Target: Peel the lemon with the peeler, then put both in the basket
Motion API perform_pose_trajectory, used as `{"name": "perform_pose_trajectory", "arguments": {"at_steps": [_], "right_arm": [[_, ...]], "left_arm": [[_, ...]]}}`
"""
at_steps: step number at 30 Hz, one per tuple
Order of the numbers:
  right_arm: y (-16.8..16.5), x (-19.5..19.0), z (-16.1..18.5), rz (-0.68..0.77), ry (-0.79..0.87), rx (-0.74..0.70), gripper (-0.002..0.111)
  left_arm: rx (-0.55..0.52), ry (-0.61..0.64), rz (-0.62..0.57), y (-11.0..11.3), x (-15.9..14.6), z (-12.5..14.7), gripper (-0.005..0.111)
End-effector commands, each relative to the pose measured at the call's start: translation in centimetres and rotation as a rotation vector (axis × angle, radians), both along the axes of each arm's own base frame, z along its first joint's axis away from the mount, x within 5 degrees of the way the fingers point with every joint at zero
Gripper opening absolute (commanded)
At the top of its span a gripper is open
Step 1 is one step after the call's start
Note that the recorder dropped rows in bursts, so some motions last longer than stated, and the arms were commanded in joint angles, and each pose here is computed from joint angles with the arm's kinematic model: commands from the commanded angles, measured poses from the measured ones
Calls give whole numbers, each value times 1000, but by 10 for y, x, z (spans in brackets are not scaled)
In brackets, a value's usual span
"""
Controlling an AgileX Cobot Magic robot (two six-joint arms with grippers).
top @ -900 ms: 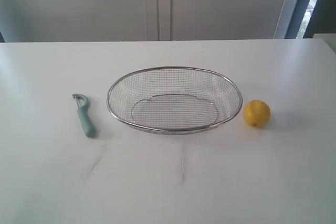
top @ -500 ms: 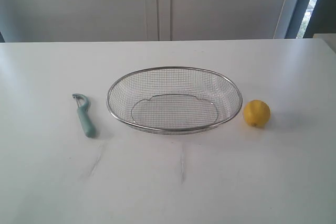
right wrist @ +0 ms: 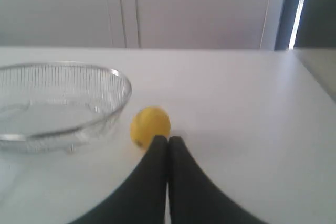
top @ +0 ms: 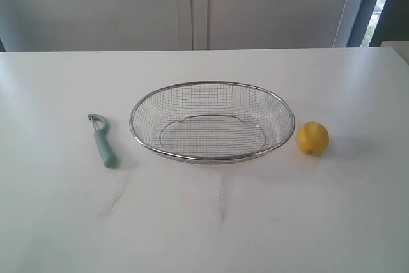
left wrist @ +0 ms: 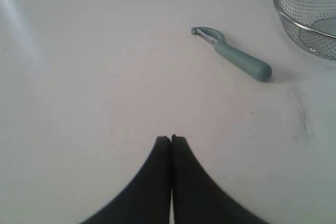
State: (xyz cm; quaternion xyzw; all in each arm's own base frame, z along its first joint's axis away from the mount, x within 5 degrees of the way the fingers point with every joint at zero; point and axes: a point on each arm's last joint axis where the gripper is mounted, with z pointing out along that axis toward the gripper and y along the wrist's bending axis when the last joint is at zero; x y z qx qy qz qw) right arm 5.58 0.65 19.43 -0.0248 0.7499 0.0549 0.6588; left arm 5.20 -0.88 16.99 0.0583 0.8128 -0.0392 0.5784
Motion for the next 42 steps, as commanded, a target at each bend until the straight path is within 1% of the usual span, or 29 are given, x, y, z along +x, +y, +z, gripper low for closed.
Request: {"name": "perform_pose_trajectory", "arguments": {"at_steps": [1,3,5,21,24,34,42], "right_arm": [[0,-1,24,3,-263,31,0],[0,-2,31,3,-342,40,0],[0,-3,34,3,-378,44,0],[0,-3,36,3,-401,49,0],[0,-5,41,3,-456,58,0],[-2,-16,63,4,-723,93,0],[-2,-18,66,5,-762,97,0]], "left_arm": [[-11,1,-6,-1,0,-1,0],[-11,1,-6,-1,0,-1,0],[-11,1,-6,-1,0,-1,0],[-11,1,-6,-1,0,-1,0],[-11,1,-6,-1,0,-1,0],[-11,1,-6,-1,0,-1,0],[-11,1,-6,-1,0,-1,0]]}}
